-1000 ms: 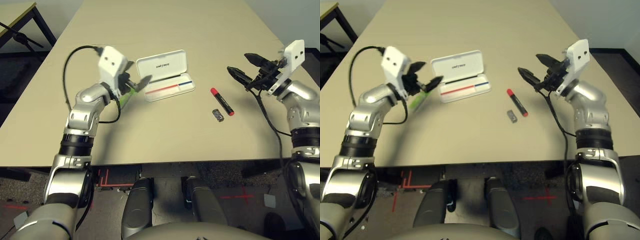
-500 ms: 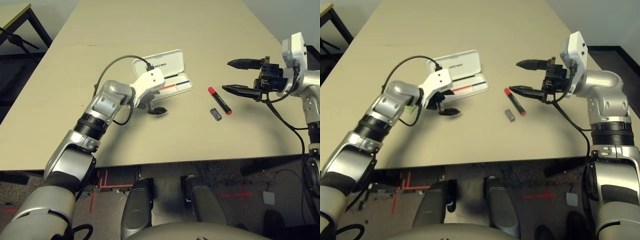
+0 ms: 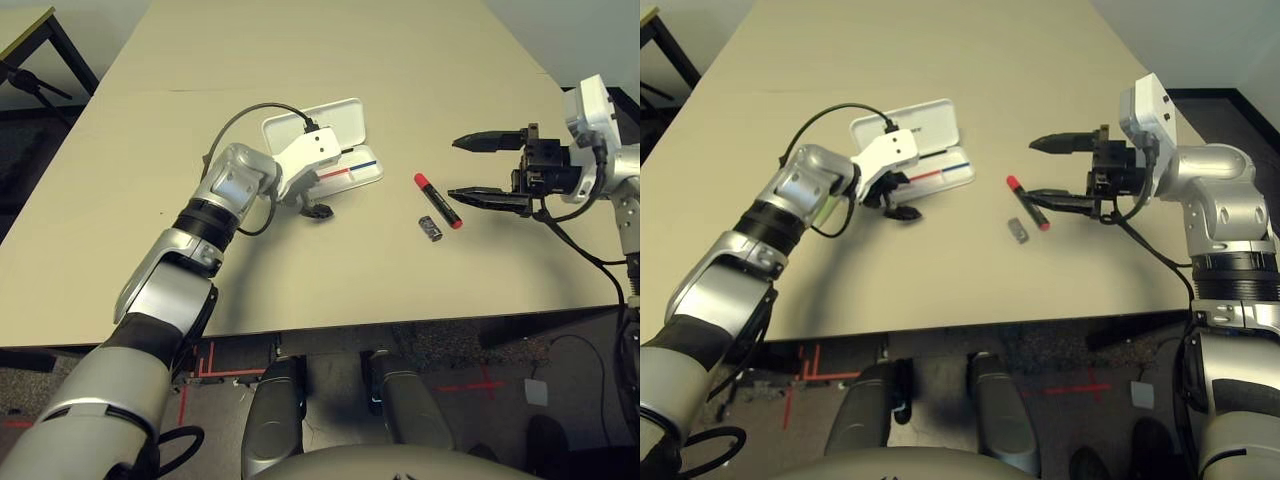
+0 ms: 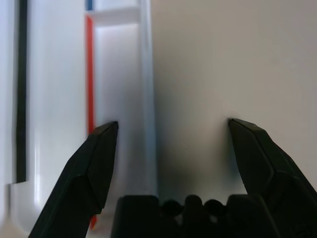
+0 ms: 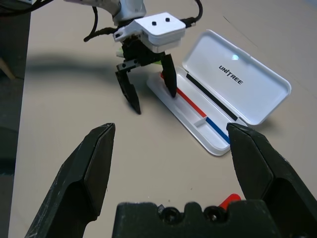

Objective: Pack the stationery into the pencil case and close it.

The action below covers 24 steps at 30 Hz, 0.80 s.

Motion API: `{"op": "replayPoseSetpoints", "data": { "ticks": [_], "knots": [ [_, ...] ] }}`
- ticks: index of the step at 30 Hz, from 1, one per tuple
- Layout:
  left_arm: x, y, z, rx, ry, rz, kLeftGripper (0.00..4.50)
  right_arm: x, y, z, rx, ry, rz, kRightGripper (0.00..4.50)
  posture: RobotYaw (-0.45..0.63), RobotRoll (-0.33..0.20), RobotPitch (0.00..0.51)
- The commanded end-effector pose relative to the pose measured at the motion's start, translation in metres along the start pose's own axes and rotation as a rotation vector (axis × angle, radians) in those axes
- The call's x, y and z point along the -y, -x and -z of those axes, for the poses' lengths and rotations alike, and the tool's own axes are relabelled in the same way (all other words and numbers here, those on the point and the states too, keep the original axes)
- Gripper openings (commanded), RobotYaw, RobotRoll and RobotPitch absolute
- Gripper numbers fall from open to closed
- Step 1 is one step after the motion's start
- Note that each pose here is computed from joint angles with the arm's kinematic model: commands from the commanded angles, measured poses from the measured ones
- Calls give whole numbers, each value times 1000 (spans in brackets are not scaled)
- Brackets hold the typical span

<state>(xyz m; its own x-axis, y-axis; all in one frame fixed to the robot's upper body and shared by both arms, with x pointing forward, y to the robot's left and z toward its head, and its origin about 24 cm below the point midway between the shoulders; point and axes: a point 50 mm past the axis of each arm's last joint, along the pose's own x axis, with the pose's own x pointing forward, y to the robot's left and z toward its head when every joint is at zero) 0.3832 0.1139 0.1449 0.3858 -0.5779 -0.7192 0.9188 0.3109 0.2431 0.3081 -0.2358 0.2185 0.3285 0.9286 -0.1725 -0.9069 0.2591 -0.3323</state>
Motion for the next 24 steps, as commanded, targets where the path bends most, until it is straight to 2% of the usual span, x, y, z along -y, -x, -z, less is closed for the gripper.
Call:
{"op": "replayPoseSetpoints", "data": {
  "ticks": [1, 3, 5, 14, 24],
  "knots": [
    [1, -5, 1, -47, -16, 27, 4479, -1, 4, -4, -4, 12, -3, 4500, -91, 0, 155],
    [3, -7, 4, -71, -11, 47, 4118, -2, 5, -4, -7, 15, 0, 4500, -91, 0, 155],
    [3, -8, 5, -77, -11, 50, 3567, -1, 6, -4, -11, 16, 6, 4500, -96, 0, 154],
    [2, -10, 5, -45, -52, 23, 44, 1, 13, 0, -19, 14, 54, 4500, -90, 0, 145],
    [5, 3, -6, 41, -157, 60, 17, 9, 23, 5, -18, -25, 151, 4500, -82, 0, 146]
  ]
}}
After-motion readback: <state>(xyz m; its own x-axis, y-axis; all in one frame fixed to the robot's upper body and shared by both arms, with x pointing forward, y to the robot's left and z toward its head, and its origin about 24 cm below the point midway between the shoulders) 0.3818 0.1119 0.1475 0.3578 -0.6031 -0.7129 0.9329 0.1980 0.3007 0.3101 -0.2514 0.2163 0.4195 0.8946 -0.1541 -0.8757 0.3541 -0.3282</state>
